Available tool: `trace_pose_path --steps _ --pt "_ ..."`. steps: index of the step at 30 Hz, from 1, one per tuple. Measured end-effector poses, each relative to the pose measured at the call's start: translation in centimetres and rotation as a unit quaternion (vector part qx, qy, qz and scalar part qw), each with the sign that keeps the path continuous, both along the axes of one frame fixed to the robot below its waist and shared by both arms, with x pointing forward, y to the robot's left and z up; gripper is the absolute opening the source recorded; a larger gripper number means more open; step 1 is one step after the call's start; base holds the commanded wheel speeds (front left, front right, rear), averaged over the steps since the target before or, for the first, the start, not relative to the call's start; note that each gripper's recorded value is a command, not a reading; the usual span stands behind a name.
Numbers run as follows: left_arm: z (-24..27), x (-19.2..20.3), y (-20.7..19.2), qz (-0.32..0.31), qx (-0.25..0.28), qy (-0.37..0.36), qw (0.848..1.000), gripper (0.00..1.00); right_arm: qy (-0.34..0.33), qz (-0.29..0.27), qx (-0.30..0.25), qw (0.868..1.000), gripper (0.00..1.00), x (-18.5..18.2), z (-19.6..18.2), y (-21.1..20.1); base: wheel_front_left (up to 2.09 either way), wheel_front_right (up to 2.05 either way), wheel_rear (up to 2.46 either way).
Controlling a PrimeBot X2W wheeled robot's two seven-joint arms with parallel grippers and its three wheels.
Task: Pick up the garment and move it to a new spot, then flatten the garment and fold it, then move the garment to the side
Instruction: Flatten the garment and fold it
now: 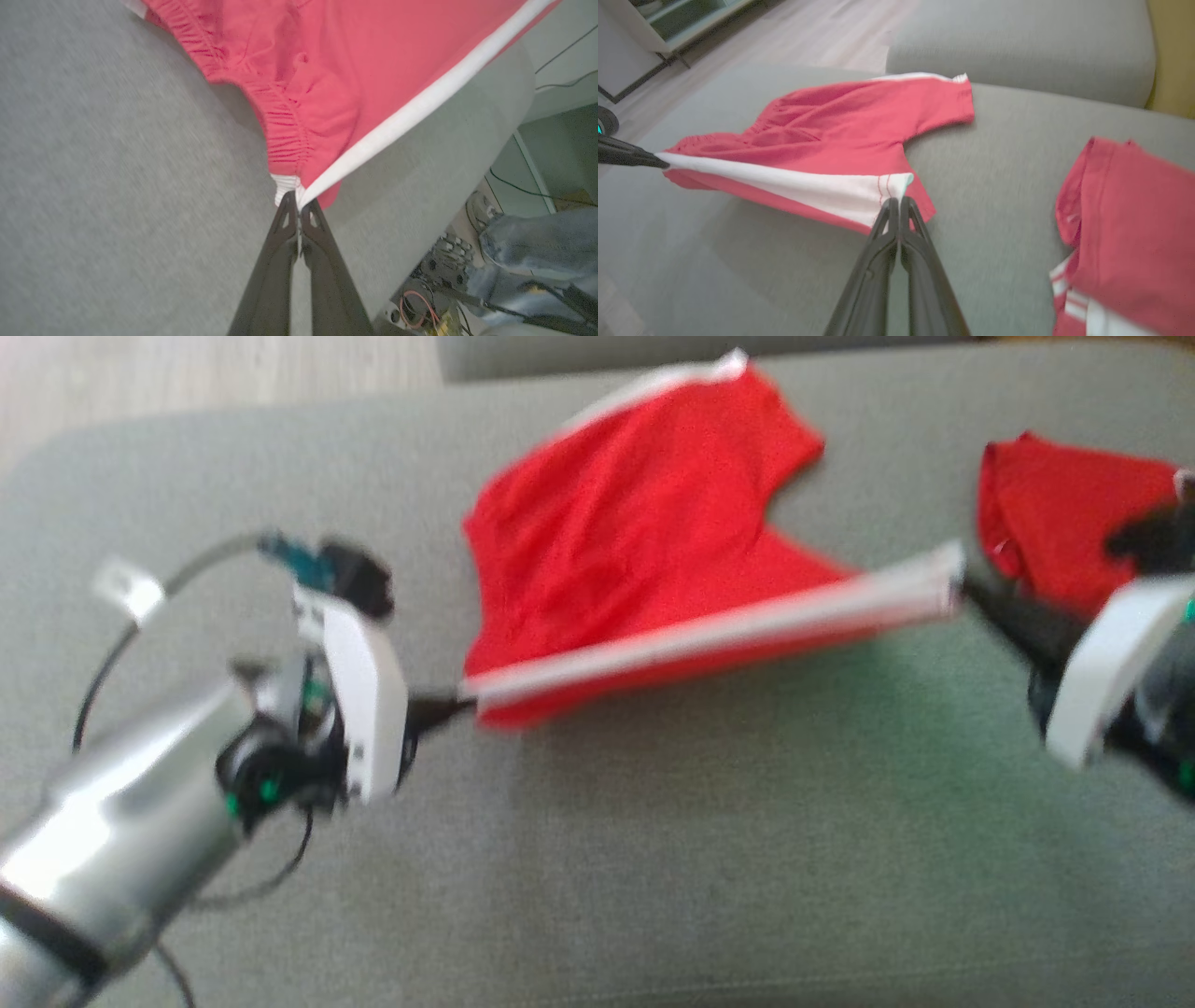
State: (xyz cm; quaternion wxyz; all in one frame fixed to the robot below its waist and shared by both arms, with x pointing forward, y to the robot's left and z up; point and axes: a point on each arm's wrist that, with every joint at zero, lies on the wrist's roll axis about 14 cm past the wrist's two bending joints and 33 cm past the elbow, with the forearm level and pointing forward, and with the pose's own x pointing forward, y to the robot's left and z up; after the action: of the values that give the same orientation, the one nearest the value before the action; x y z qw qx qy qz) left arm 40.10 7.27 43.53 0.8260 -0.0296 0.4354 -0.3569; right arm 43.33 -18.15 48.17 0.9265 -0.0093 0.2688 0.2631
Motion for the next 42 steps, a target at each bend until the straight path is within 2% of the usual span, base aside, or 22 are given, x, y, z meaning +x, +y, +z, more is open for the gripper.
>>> trace_pose_path --steps 6,10,12,18,26,30,36,42 --pt "-0.1 -7.0 -0.2 -0.038 0.007 0.055 0.998 0.00 0.102 0.016 -0.037 0.994 0.00 -7.9 -3.1 -1.8 0.00 0.00 0.00" --pt "-0.1 -9.6 -0.2 -0.044 0.003 0.080 0.996 0.00 0.134 0.022 -0.034 0.990 0.00 -10.1 -3.9 -1.9 0.00 0.00 0.00" --pt "0.1 -10.2 0.0 -0.043 0.003 0.084 0.996 0.00 0.131 0.021 -0.028 0.991 0.00 -10.0 -3.4 -1.9 0.00 0.00 0.00" --pt "1.1 -10.2 0.4 -0.047 -0.002 0.131 0.990 0.00 0.111 0.015 -0.011 0.994 0.00 -6.5 -1.0 -1.5 0.00 0.00 0.00" --pt "3.4 -3.8 1.1 -0.029 -0.017 0.158 0.987 0.00 0.109 0.015 0.002 0.994 0.00 1.6 1.2 0.1 0.00 0.00 0.00" --pt "1.8 -2.4 1.4 -0.027 -0.009 0.206 0.978 0.00 0.123 0.021 0.009 0.992 0.00 5.5 0.6 1.7 0.00 0.00 0.00" --pt "0.7 2.8 2.2 0.019 -0.026 0.201 0.979 0.00 0.135 0.028 0.012 0.990 0.00 10.4 -1.5 4.4 0.00 0.00 0.00" --pt "-1.5 5.1 3.5 0.044 -0.012 0.230 0.972 0.00 0.137 0.016 0.004 0.990 0.00 14.3 -3.8 5.2 0.00 0.00 0.00"
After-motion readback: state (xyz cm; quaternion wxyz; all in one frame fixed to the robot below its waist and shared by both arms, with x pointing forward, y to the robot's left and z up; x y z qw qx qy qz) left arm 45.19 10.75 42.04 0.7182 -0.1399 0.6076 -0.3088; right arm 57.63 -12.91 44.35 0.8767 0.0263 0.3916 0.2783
